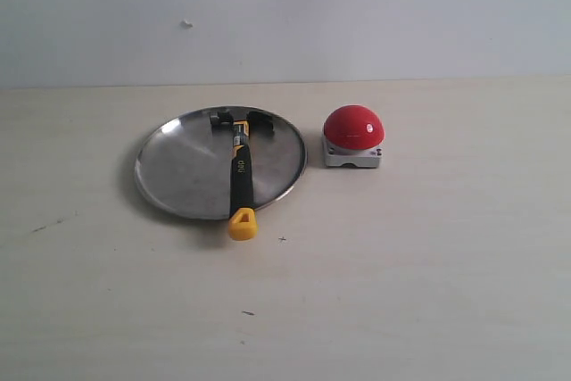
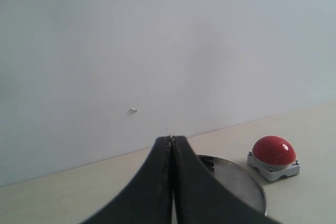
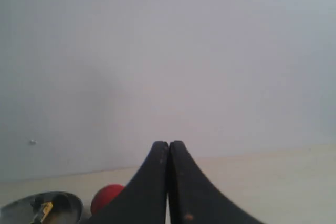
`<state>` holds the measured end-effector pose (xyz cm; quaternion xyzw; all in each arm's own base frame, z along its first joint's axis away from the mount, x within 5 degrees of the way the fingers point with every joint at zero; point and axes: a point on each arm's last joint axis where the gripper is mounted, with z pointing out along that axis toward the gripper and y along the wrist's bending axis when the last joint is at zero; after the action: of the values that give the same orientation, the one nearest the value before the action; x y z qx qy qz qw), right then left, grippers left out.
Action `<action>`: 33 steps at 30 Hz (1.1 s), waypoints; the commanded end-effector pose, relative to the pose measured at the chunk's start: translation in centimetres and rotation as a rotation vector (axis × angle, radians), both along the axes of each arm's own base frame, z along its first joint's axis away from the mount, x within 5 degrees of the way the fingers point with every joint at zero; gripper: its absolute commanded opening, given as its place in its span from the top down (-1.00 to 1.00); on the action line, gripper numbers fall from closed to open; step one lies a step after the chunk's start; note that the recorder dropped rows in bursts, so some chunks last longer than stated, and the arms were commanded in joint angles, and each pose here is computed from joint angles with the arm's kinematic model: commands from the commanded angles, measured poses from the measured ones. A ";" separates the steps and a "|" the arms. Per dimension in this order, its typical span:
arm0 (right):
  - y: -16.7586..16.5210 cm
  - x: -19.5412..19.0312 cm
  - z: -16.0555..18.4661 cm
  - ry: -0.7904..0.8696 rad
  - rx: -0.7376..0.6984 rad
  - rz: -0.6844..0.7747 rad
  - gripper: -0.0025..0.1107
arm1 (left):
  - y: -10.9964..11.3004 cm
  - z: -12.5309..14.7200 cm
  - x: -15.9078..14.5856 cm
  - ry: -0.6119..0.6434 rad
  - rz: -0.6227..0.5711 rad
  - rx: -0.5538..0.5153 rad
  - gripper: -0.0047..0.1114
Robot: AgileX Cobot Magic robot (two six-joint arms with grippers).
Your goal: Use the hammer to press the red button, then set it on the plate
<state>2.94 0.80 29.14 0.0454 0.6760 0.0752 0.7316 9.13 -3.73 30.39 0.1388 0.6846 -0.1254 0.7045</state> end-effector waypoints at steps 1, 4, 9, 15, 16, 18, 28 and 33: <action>-0.5 1.4 -3.9 0.085 -0.026 -0.048 0.96 | 0.1 0.0 0.0 -0.003 0.003 -0.001 0.92; -0.9 2.5 -8.1 0.154 -0.105 -0.086 0.96 | 0.1 0.0 0.0 -0.003 0.003 -0.001 0.92; -1.5 2.5 -10.2 0.256 -0.091 -0.138 0.96 | 0.1 0.0 0.0 -0.003 0.003 -0.001 0.92; -1.4 2.5 -10.2 0.258 -0.125 -0.131 0.96 | 0.1 0.0 0.0 -0.003 0.003 -0.001 0.92; -1.4 2.5 -10.2 0.258 -0.114 -0.129 0.96 | 0.1 0.0 0.0 -0.003 0.003 -0.001 0.92; -1.4 2.5 -10.2 0.255 -0.108 -0.127 0.96 | 0.1 0.0 0.0 -0.003 0.003 -0.001 0.92; -1.4 2.5 -10.2 0.255 -0.108 -0.127 0.96 | 0.1 0.0 0.0 -0.003 0.003 -0.001 0.92; -1.4 2.5 -10.2 0.255 -0.108 -0.127 0.96 | 0.1 0.0 0.0 -0.003 0.003 -0.001 0.92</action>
<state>5.51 -0.54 19.10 0.0582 0.7629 -0.0090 0.6438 9.13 -3.73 30.39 0.1388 0.6846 -0.1254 0.7045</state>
